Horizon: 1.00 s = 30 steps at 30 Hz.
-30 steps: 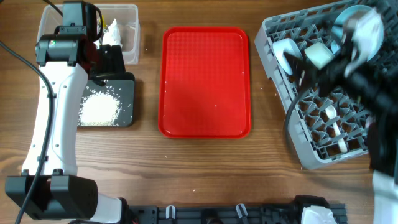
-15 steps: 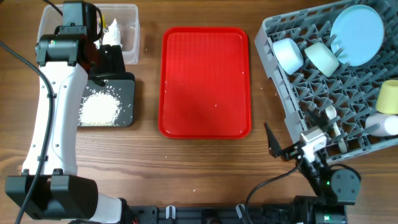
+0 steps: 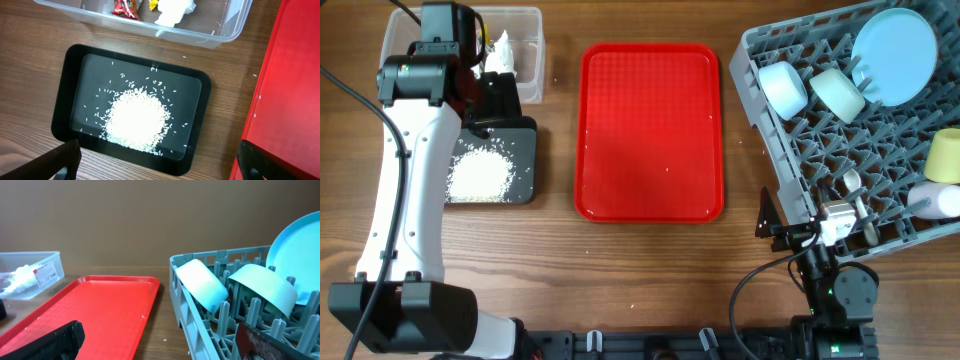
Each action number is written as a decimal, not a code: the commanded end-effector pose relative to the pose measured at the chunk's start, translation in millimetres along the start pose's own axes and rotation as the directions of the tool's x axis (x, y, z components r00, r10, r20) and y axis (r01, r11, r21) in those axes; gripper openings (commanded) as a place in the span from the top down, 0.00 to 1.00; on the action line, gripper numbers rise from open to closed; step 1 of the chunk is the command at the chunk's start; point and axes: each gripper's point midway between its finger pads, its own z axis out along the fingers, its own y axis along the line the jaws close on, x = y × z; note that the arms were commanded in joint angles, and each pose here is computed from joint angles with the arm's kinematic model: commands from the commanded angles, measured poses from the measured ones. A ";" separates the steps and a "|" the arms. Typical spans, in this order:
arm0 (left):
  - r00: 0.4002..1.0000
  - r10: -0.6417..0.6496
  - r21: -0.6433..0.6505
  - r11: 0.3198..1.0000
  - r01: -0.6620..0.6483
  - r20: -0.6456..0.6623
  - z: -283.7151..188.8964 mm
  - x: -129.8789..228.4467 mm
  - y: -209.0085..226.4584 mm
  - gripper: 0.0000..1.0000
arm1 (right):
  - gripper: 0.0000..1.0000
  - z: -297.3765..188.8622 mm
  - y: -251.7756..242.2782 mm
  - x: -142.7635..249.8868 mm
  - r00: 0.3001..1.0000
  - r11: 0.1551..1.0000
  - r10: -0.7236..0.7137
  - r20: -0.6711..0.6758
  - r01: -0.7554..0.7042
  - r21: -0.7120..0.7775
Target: Sort waste into correct bins and load items into the dishwasher rack
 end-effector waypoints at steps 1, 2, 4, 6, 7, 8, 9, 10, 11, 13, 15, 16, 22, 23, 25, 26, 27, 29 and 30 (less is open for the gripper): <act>1.000 -0.012 -0.004 1.000 0.012 0.002 0.4 -1.0 2.2 0.00 | 0.00 -0.7 -3.3 -2.8 1.000 1.000 0.023 0.015 -0.023 0.021; 1.000 -0.012 -0.004 1.000 0.012 0.002 0.4 -1.0 2.2 0.00 | 0.00 -0.6 -3.3 -2.6 1.000 1.000 0.023 0.014 -0.023 0.021; 1.000 -0.012 -0.004 1.000 0.012 0.002 0.4 -1.0 2.2 0.00 | 0.01 -0.6 -3.3 -2.7 1.000 1.000 0.023 0.014 -0.023 0.021; 1.000 -0.012 -0.004 1.000 0.012 0.002 0.4 -1.0 2.2 0.00 | 0.00 -0.6 -3.3 -2.7 1.000 0.999 0.023 0.014 -0.024 0.021; 1.000 -0.012 -0.004 1.000 0.012 0.002 0.4 -1.0 2.2 0.00 | 0.00 -0.6 -3.3 -2.7 1.000 0.999 0.023 0.014 -0.024 0.021; 1.000 -0.013 -0.004 1.000 0.013 0.002 0.4 -1.0 2.2 0.00 | 0.00 -0.6 -3.3 -2.7 1.000 0.999 0.023 0.014 -0.024 0.021; 1.000 -0.012 -0.004 1.000 0.012 0.002 0.4 -1.0 2.2 0.00 | 0.00 -0.6 -3.3 -2.7 1.000 0.999 0.023 0.014 -0.024 0.021; 1.000 -0.013 -0.004 1.000 0.013 0.002 0.4 -1.0 2.2 0.00 | 0.00 -0.6 -3.3 -2.7 1.000 0.999 0.023 0.014 -0.024 0.021; 1.000 -0.012 -0.004 1.000 0.012 0.002 0.4 -1.0 2.2 0.00 | 0.00 -0.6 -3.3 -2.7 1.000 0.999 0.023 0.014 -0.024 0.021; 1.000 -0.012 -0.004 1.000 0.012 0.002 0.4 -1.0 2.2 0.00 | 0.00 -0.6 -3.3 -2.7 1.000 0.999 0.023 0.014 -0.024 0.021; 1.000 -0.012 -0.008 1.000 0.012 0.006 -1.1 -1.1 3.2 0.00 | 0.00 -0.6 -3.3 -2.7 1.000 0.999 0.023 0.014 -0.024 0.021; 0.999 -0.019 -0.020 1.000 0.020 0.045 -14.2 -3.8 8.5 0.00 | 0.00 -0.6 -3.3 -2.7 1.000 0.999 0.023 0.014 -0.024 0.021; 0.842 -0.162 0.282 0.959 0.013 0.515 -77.2 -36.2 -19.5 0.00 | 0.00 -0.6 -3.3 -2.7 1.000 0.999 0.023 0.014 -0.024 0.021; 0.798 -0.183 0.321 0.947 -0.015 0.574 -78.7 -25.7 -23.7 0.00 | 0.00 -0.6 -3.3 -2.7 1.000 1.000 0.023 0.014 -0.023 0.021; 0.716 -0.217 0.369 0.928 -0.061 0.663 -71.6 12.9 -26.7 0.00 | 0.00 -0.6 -3.3 -2.7 1.000 0.999 0.023 0.014 -0.024 0.021; 0.681 -0.229 0.377 0.923 -0.074 0.696 -65.6 34.6 -25.4 0.00 | 0.00 -0.6 -3.3 -2.7 1.000 0.999 0.023 0.014 -0.024 0.021; 0.643 -0.246 0.382 0.921 -0.079 0.726 -59.6 56.0 -22.6 0.00 | 0.00 -0.6 -3.3 -2.7 1.000 0.999 0.023 0.014 -0.024 0.021; 0.587 -0.266 0.387 0.918 -0.087 0.764 -47.4 89.1 -17.4 0.00 | 0.00 -0.6 -3.3 -2.7 1.000 0.999 0.023 0.014 -0.024 0.021; 0.568 -0.283 0.392 0.917 -0.077 0.773 -41.5 102.3 -13.9 0.00 | 0.00 -0.6 -3.3 -2.7 1.000 0.999 0.023 0.014 -0.024 0.021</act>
